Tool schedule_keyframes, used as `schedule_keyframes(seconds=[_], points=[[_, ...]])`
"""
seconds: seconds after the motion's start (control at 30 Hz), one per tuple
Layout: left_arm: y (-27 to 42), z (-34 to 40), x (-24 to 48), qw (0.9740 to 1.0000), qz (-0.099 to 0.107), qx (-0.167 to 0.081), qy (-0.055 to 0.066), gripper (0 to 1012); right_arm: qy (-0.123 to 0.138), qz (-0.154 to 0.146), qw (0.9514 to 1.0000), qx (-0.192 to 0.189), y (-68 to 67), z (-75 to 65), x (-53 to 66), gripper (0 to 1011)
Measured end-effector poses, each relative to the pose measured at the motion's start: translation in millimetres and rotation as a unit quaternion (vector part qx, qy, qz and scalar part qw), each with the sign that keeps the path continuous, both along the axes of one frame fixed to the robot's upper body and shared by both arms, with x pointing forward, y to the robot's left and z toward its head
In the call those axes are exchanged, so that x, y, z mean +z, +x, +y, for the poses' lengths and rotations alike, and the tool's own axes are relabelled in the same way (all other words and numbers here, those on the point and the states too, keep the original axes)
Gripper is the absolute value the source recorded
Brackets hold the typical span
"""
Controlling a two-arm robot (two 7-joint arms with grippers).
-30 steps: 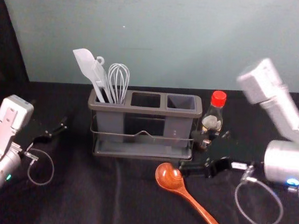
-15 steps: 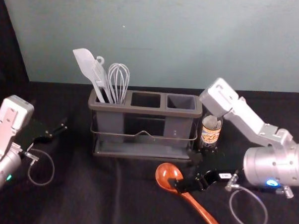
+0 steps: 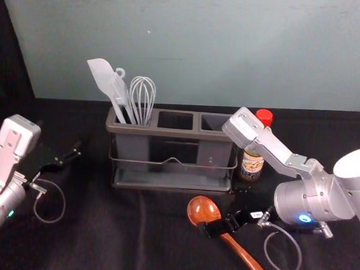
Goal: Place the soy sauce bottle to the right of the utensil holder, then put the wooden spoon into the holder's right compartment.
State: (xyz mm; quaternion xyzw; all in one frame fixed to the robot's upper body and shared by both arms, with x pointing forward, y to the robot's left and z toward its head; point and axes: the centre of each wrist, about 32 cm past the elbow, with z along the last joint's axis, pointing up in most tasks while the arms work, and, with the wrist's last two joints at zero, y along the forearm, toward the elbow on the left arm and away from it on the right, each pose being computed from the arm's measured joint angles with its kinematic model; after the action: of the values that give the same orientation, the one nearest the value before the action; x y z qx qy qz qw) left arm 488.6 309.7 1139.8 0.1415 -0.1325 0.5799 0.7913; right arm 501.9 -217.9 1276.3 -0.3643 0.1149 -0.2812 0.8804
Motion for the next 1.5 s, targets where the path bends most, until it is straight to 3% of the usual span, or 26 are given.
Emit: schedule_keyframes(seconds=[0.23, 0.5, 1.5], points=[[0.0, 0.0, 0.0, 1.0, 0.0, 0.0, 0.0, 1011, -0.012, 0.014, 0.9998, -0.01, 15.5, 7.2, -14.1, 1003], [0.0, 0.0, 0.0, 1.0, 0.0, 0.0, 0.0, 1011, -0.023, 0.019, 0.9995, -0.014, 24.5, 13.2, -21.6, 1003], [0.0, 0.0, 0.0, 1.0, 0.0, 0.0, 0.0, 1011, -0.032, 0.02, 0.9991, -0.019, 36.1, 25.7, -37.5, 1002]])
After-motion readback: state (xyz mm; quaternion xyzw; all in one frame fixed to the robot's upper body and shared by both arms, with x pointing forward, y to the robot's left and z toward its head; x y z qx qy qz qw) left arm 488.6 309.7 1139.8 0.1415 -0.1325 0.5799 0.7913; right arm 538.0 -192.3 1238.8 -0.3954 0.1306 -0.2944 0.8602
